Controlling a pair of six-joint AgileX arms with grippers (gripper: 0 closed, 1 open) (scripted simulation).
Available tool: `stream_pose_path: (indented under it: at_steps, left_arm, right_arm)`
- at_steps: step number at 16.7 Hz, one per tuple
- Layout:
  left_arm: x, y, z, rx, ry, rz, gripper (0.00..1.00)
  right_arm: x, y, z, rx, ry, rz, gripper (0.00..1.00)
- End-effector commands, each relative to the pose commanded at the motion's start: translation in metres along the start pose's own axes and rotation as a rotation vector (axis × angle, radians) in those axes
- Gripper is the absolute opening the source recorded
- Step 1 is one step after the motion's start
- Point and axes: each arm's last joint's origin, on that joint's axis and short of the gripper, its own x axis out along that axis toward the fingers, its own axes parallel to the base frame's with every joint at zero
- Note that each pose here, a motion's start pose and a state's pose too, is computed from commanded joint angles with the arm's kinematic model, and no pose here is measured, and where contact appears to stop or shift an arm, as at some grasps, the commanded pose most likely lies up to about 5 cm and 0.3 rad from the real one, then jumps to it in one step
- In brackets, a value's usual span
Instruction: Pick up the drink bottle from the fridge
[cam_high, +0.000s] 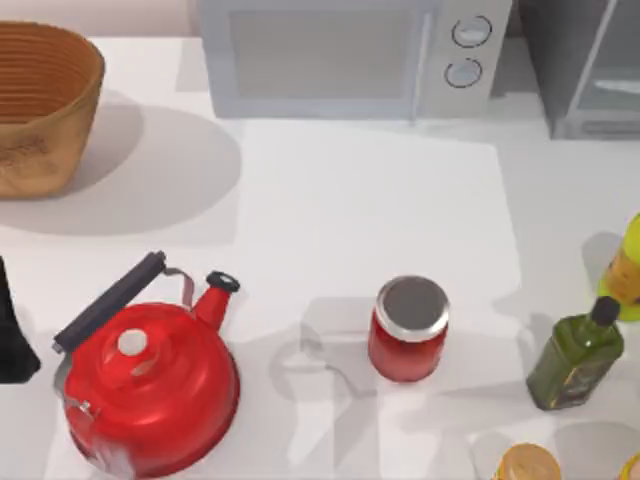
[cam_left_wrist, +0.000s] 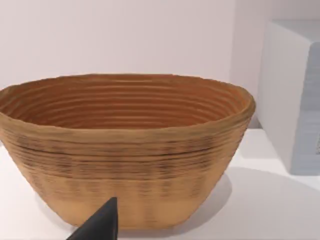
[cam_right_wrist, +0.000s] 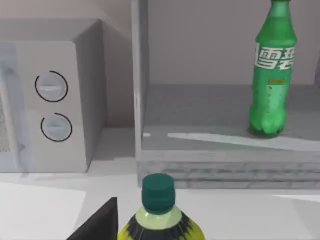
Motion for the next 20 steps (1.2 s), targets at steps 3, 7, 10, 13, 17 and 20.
stream_pose_path:
  at_steps: [3, 7, 10, 13, 17, 20]
  left_arm:
    - [0.0, 0.0, 0.0, 0.0, 0.0, 0.0, 1.0]
    - [0.0, 0.0, 0.0, 0.0, 0.0, 0.0, 1.0]
    - [0.0, 0.0, 0.0, 0.0, 0.0, 0.0, 1.0]
    - [0.0, 0.0, 0.0, 0.0, 0.0, 0.0, 1.0]
    - [0.0, 0.0, 0.0, 0.0, 0.0, 0.0, 1.0]
    - [0.0, 0.0, 0.0, 0.0, 0.0, 0.0, 1.0]
  right_arm:
    - [0.001, 0.0, 0.001, 0.0, -0.001, 0.0, 1.0]
    - [0.009, -0.005, 0.009, -0.005, -0.021, -0.001, 1.0]
    - [0.024, -0.013, 0.017, -0.012, -0.035, -0.005, 1.0]
    - [0.046, -0.025, 0.017, -0.013, -0.016, -0.008, 1.0]
    - [0.073, -0.048, 0.001, -0.001, 0.021, -0.007, 1.0]
    - [0.086, -0.066, -0.015, 0.007, 0.029, -0.005, 1.0]
